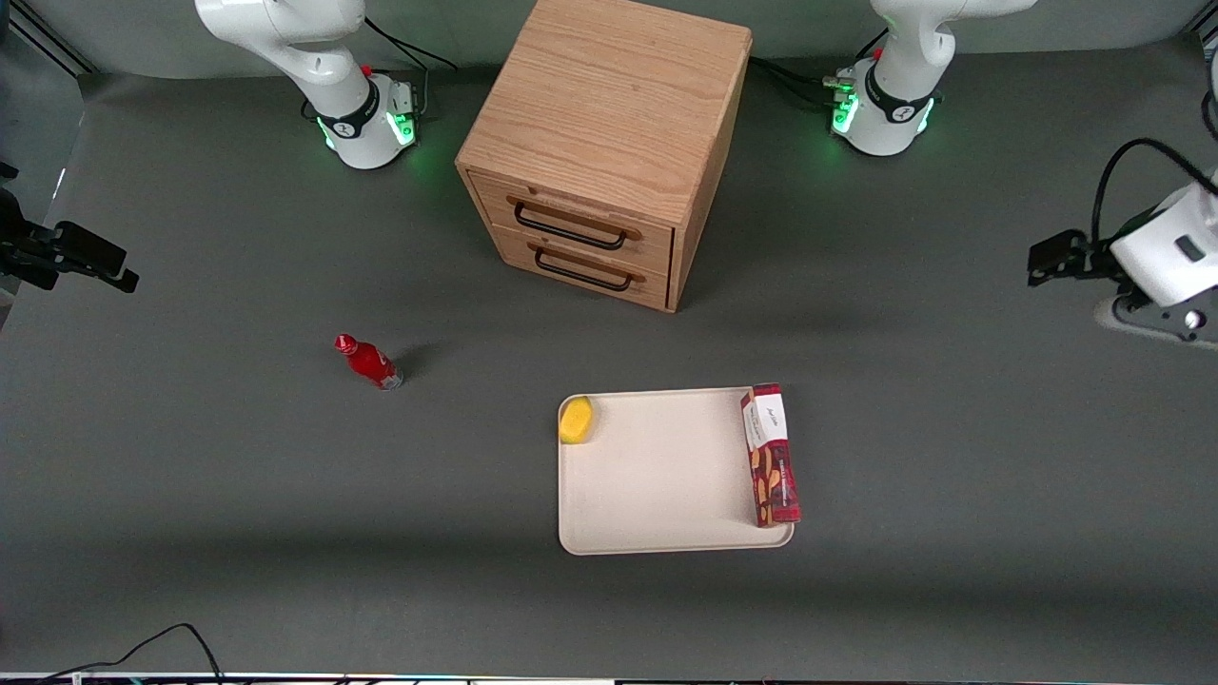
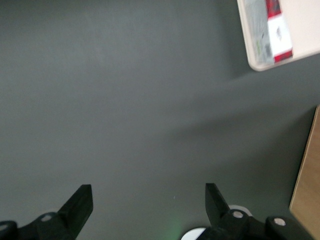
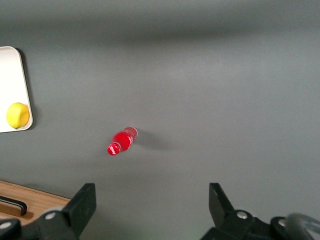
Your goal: Place red cookie box on tray
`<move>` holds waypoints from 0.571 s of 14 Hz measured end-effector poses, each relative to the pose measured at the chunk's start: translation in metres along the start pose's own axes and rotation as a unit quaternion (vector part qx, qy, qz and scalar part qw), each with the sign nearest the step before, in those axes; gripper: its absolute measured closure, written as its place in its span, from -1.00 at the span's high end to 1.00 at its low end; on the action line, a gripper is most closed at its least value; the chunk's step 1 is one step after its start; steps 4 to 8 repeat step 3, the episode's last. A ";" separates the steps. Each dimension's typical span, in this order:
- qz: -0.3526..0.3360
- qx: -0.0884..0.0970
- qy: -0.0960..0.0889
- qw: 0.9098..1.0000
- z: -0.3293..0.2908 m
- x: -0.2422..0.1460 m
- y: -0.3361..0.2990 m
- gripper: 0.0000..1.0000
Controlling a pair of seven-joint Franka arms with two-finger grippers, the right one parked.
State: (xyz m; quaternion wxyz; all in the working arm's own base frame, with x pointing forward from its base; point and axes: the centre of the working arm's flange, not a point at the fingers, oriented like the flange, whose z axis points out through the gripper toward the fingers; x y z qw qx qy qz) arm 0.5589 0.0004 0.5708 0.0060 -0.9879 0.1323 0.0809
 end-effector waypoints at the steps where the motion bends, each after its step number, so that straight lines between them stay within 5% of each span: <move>1: 0.001 -0.007 -0.006 1.000 0.007 -0.009 -0.006 1.00; 8: 0.006 -0.011 -0.010 1.000 0.011 -0.013 -0.006 1.00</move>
